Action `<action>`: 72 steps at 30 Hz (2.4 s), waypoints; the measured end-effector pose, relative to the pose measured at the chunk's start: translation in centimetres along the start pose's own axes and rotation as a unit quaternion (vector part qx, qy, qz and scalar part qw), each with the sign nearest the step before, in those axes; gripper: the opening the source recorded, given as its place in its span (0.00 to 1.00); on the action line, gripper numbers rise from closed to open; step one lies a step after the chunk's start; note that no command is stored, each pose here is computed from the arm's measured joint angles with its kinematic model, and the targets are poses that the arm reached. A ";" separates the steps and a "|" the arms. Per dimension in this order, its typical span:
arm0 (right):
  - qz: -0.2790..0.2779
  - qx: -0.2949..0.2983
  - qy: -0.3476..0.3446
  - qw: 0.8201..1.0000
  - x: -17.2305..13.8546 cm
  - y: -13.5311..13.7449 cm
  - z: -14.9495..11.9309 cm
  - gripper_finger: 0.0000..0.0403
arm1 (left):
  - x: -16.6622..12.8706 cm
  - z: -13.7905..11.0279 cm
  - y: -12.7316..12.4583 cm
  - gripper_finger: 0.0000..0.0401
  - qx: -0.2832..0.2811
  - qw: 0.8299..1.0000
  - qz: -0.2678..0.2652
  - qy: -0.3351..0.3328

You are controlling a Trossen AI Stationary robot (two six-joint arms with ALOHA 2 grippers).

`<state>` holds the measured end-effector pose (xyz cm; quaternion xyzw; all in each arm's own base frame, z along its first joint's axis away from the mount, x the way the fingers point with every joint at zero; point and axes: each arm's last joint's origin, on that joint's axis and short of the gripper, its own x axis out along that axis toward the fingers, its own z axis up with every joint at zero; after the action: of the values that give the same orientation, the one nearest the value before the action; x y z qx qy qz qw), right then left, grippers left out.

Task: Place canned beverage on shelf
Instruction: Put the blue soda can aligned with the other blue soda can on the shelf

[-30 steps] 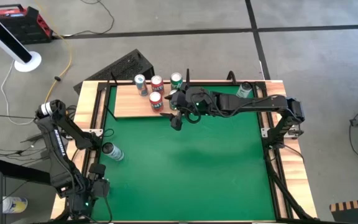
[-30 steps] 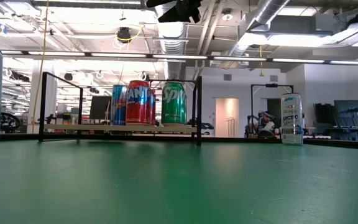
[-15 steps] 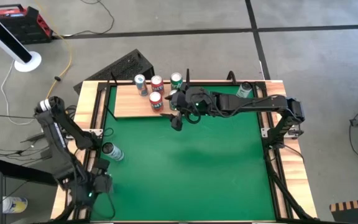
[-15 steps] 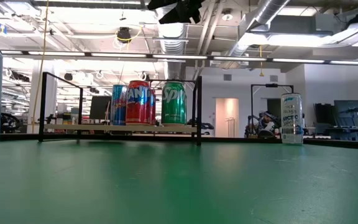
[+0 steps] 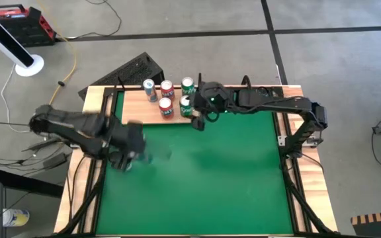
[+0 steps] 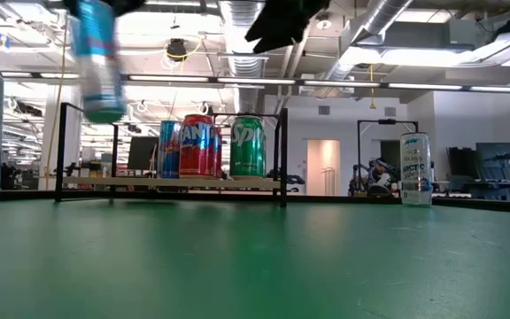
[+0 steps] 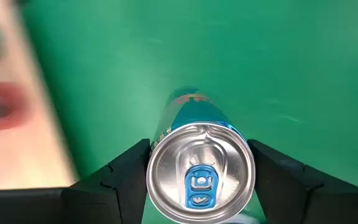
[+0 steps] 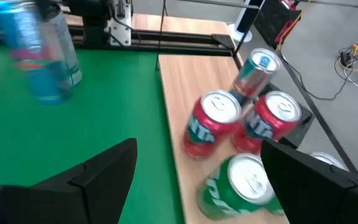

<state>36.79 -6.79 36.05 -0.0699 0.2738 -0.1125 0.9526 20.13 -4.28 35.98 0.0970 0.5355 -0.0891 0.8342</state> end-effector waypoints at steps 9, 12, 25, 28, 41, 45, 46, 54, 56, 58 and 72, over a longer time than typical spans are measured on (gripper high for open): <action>0.000 0.003 -0.011 1.000 -5.5 -3.5 0.1 0.91 | -0.5 -2.8 10.7 0.55 -0.011 0.995 0.088 0.042; -0.008 0.005 -0.016 1.000 -6.8 -3.9 -0.5 0.91 | -0.4 -3.9 13.5 0.55 -0.001 0.994 0.102 0.048; -0.055 0.032 -0.070 0.996 -12.8 -5.1 -4.5 0.91 | 3.5 -5.3 19.3 0.55 0.014 0.986 0.098 0.138; -0.065 0.038 -0.090 0.993 -13.8 -5.4 -4.5 0.91 | 3.7 -5.3 19.3 0.55 0.005 0.985 0.096 0.141; 0.075 0.032 -0.265 0.961 -9.2 -3.3 -9.0 0.91 | -2.5 -1.5 13.9 0.55 0.016 0.992 0.028 -0.126; 0.117 0.049 -0.313 0.941 -7.0 -2.1 -9.4 0.91 | -4.2 -0.2 11.5 0.55 0.097 0.972 0.052 -0.208; 0.131 0.053 -0.309 0.941 -6.3 -1.8 -9.2 0.91 | -4.5 0.2 11.0 0.55 0.114 0.966 0.056 -0.225; 0.196 0.069 -0.277 0.938 -1.3 0.3 -6.9 0.91 | -4.4 3.1 7.9 0.55 0.215 0.936 0.077 -0.269; 0.227 0.081 -0.272 0.932 -0.5 0.3 -6.4 0.91 | -4.2 3.3 7.6 0.55 0.218 0.937 0.093 -0.256; 0.243 0.097 -0.268 0.927 0.3 0.3 -5.9 0.91 | -4.0 3.5 7.3 0.55 0.221 0.938 0.103 -0.248; 0.348 0.111 -0.201 0.909 4.3 2.4 -6.4 0.91 | -3.7 3.4 7.0 0.55 0.203 0.947 0.125 -0.213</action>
<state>37.33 -6.00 28.00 0.1144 0.0693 0.2128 0.9679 23.38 1.75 41.18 0.3089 0.2992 -0.1094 0.8961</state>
